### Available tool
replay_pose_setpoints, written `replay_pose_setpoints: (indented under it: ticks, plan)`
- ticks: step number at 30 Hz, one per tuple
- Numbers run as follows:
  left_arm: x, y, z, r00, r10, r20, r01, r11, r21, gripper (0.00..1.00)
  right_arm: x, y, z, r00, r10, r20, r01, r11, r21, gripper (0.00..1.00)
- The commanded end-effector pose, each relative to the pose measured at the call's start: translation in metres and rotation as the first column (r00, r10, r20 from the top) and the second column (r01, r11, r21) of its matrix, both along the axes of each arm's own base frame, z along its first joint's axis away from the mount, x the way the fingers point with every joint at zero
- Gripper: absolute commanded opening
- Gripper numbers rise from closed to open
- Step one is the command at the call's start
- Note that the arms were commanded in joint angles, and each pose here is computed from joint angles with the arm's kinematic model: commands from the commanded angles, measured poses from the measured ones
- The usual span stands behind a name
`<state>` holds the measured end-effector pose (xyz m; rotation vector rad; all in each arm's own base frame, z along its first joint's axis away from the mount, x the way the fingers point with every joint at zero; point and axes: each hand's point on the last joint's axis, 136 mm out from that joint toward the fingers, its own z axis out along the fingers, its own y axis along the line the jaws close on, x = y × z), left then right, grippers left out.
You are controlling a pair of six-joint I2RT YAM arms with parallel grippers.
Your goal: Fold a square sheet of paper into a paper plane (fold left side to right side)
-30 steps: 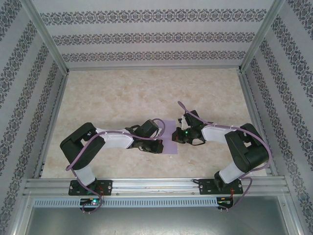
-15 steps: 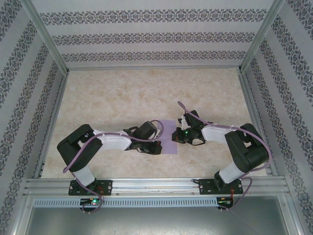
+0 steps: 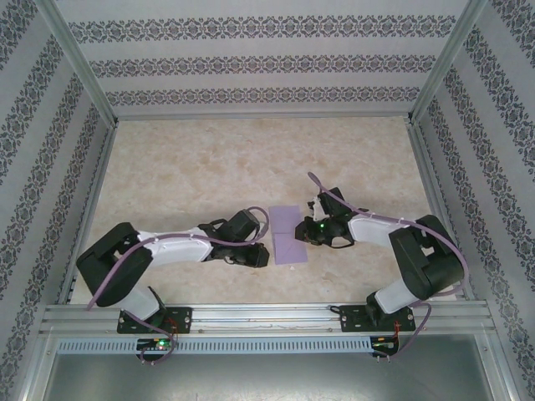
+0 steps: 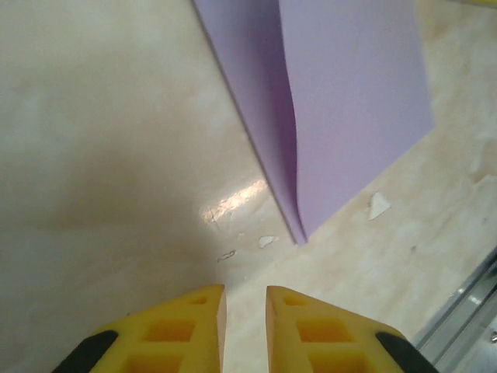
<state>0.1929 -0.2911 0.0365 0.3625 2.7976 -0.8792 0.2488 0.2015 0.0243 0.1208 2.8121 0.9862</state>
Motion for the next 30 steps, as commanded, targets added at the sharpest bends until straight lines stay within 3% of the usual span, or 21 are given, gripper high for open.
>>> replay_pose_setpoints:
  ticks: [1,5,8,18,30]
  plan:
    - [0.022,0.011,0.018,0.994,0.086,0.072,-0.083,0.996,-0.038,0.28,0.012,0.000,0.032,0.994,-0.016,0.104,0.013,0.999,0.030,0.31]
    - [0.041,-0.001,0.035,0.989,0.108,0.101,-0.091,0.983,-0.159,0.34,0.018,-0.014,0.055,0.979,-0.037,0.203,0.035,0.999,0.015,0.53]
    - [0.046,-0.017,0.035,0.993,0.069,0.091,-0.050,0.981,-0.188,0.37,0.014,-0.030,0.055,0.975,-0.060,0.213,0.060,0.998,0.008,0.62]
    - [0.063,-0.050,0.022,0.998,0.014,0.061,0.001,0.972,-0.233,0.41,-0.011,-0.048,0.044,0.977,-0.086,0.194,0.081,0.996,0.033,0.68]
    - [0.075,-0.050,0.023,0.990,0.066,0.123,-0.032,0.965,-0.260,0.05,-0.023,-0.032,0.051,0.984,-0.041,0.172,0.012,0.986,0.166,0.67]
